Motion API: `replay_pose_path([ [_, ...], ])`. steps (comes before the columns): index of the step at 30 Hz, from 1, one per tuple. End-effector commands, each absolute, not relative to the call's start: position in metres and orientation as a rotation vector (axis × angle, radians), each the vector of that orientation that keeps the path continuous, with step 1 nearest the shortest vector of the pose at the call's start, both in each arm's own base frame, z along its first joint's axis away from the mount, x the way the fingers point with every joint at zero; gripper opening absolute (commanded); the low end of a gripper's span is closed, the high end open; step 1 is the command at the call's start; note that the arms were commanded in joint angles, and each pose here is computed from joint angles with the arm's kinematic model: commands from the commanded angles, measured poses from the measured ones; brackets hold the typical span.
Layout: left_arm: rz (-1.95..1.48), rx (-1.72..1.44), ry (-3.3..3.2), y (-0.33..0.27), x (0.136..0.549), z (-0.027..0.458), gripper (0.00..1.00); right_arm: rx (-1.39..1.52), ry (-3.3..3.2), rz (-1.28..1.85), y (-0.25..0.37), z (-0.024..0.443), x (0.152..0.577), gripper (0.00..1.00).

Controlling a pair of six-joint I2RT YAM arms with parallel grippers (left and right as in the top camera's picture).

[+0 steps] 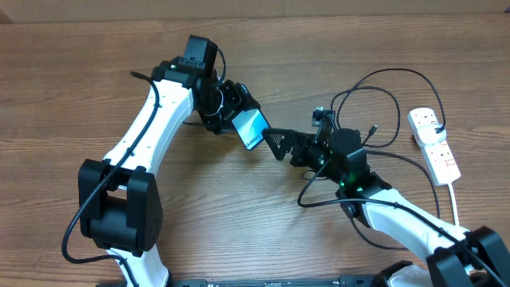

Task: Plug charger to phone and switch on socket
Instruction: 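Move the right gripper to the phone's bottom edge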

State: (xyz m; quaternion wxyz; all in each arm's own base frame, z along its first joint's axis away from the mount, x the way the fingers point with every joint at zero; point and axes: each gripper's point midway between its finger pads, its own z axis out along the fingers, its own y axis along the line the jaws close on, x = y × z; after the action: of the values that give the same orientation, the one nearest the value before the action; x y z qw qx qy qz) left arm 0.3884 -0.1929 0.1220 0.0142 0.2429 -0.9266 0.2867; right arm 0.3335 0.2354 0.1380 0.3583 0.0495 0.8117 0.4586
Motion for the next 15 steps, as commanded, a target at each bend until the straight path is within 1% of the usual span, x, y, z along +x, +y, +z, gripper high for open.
replay_pose_path([
  [1,0.956,0.814,-2.843,-0.199,0.396,0.132,0.56,0.193,2.046,1.216,0.245,0.147,0.340,1.00],
  [5,0.964,0.841,-2.832,-0.202,0.397,0.133,0.56,0.283,2.039,1.156,0.253,0.136,0.342,0.99],
  [9,0.980,0.852,-2.819,-0.207,0.397,0.135,0.56,0.302,2.002,1.104,0.258,0.137,0.342,0.98],
  [12,0.981,0.835,-2.820,-0.211,0.395,0.135,0.56,0.329,1.961,1.078,0.254,0.143,0.347,0.94],
  [15,0.980,0.818,-2.821,-0.216,0.393,0.135,0.56,0.327,1.945,1.084,0.255,0.147,0.348,0.86],
])
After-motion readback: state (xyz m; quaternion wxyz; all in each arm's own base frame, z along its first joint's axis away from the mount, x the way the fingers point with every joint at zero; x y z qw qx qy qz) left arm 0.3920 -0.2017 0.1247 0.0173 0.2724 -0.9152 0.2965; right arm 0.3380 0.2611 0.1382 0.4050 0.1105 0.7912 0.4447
